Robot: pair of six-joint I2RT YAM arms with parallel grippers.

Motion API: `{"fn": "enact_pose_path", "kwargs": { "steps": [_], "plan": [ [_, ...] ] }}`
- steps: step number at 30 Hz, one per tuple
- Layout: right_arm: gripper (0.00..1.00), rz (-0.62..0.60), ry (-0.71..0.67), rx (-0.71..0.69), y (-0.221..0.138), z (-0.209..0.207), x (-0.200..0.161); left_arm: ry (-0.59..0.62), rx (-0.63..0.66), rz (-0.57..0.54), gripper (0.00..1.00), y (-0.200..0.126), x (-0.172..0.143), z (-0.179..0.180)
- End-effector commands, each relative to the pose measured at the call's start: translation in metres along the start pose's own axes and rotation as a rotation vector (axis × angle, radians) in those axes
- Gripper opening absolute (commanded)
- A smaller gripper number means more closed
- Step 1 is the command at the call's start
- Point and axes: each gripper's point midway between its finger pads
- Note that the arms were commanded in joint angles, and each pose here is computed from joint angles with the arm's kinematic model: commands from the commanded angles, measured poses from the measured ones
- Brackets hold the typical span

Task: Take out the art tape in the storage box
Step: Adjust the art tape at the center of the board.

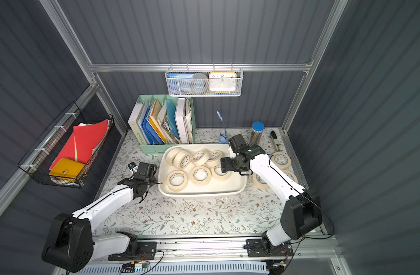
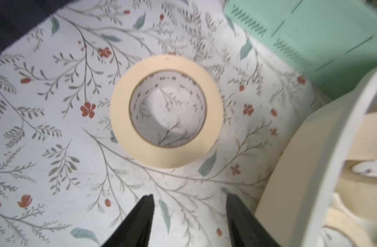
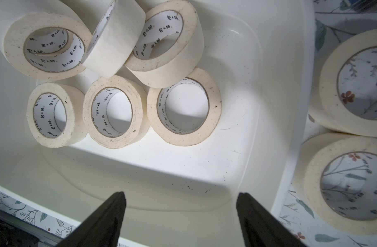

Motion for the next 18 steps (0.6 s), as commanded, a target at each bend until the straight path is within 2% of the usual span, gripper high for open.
{"fn": "enact_pose_path", "kwargs": {
  "steps": [1,6,8,12,18],
  "plan": [
    [0.87,0.007,-0.016,-0.007,-0.002,0.001,0.005,-0.052,0.023,0.062,0.64,0.011,-0.018,0.009],
    [0.87,0.008,-0.018,-0.015,-0.003,0.000,0.005,-0.124,0.031,0.106,0.73,0.042,-0.022,0.016],
    [0.87,0.034,-0.021,-0.018,-0.001,-0.001,0.000,-0.140,0.036,0.099,0.74,0.051,-0.013,0.018],
    [0.87,0.095,-0.027,-0.023,0.010,-0.003,-0.012,-0.096,0.051,0.078,0.75,0.061,0.012,0.009],
    [0.85,0.142,-0.019,-0.041,0.041,-0.008,-0.013,-0.084,0.076,0.079,0.75,0.088,0.034,0.006]
  ]
}}
Point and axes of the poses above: each gripper's point midway between its finger pads, its own y axis out along the fingers, its own z axis along the line the jaws close on, x = y × z, and after that the axes turned 15 degrees about -y, right-handed
